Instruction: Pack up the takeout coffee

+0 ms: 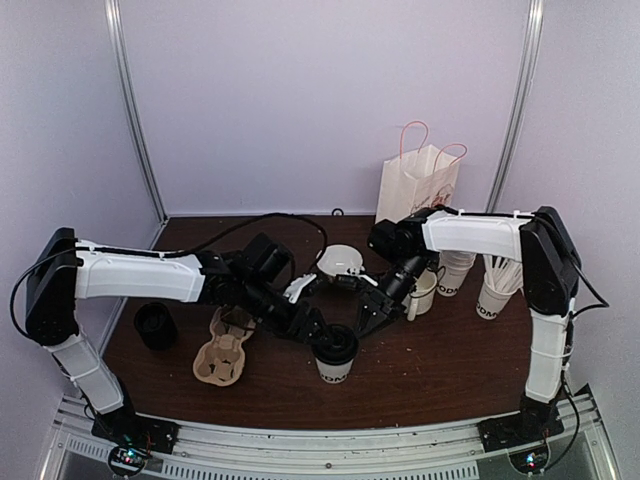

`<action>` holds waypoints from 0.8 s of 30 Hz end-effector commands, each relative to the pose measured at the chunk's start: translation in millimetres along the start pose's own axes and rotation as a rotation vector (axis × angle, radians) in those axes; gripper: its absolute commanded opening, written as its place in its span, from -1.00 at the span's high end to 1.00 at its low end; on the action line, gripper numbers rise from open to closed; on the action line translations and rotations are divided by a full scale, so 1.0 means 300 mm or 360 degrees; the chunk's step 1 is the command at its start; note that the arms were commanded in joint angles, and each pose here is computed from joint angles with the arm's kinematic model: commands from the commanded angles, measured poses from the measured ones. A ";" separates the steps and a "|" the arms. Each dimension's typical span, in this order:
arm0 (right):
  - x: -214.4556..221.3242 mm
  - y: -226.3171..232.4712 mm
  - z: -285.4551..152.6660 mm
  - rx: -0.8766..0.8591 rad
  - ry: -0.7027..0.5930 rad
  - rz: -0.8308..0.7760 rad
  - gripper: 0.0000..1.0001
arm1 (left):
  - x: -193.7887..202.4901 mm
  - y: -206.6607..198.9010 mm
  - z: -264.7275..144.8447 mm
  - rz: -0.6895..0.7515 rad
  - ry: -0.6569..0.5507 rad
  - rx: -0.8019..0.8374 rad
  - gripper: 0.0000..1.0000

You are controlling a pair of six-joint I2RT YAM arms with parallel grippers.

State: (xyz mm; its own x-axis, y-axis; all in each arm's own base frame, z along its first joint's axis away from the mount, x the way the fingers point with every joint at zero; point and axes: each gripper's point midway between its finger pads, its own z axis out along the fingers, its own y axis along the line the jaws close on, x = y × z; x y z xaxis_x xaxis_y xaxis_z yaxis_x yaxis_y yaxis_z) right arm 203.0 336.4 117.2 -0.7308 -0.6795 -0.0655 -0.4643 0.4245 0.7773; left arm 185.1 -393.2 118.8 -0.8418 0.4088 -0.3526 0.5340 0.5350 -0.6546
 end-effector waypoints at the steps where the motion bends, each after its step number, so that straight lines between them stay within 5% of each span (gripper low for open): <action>1: -0.089 0.030 -0.055 0.0098 -0.0117 -0.0271 0.39 | 0.005 0.023 -0.002 0.0140 0.0058 -0.0158 -0.49; 4: -0.094 0.064 -0.080 0.0072 -0.0134 -0.0312 0.31 | -0.045 -0.035 -0.029 0.0205 -0.0010 -0.0119 -0.77; 14: -0.059 0.084 -0.143 0.0123 -0.0180 -0.0337 0.09 | -0.099 -0.059 -0.121 0.0228 -0.0121 -0.0238 -0.80; 18: 0.009 0.089 -0.144 0.0110 -0.0200 -0.0324 -0.04 | -0.105 -0.015 -0.160 0.0097 -0.0168 -0.0305 -0.66; 24: 0.080 0.089 -0.060 -0.0053 -0.0218 -0.0228 -0.11 | -0.107 -0.051 -0.117 0.0053 -0.0152 -0.0076 -0.49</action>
State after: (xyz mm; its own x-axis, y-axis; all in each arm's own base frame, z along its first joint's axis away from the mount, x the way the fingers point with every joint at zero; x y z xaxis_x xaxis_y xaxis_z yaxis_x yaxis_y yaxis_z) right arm 191.2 312.6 155.6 -0.7014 -0.6632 -0.2610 -0.5909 0.3363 0.7334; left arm 206.7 -376.2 156.1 -0.8165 0.3822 -0.4328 0.5741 0.6164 -0.5389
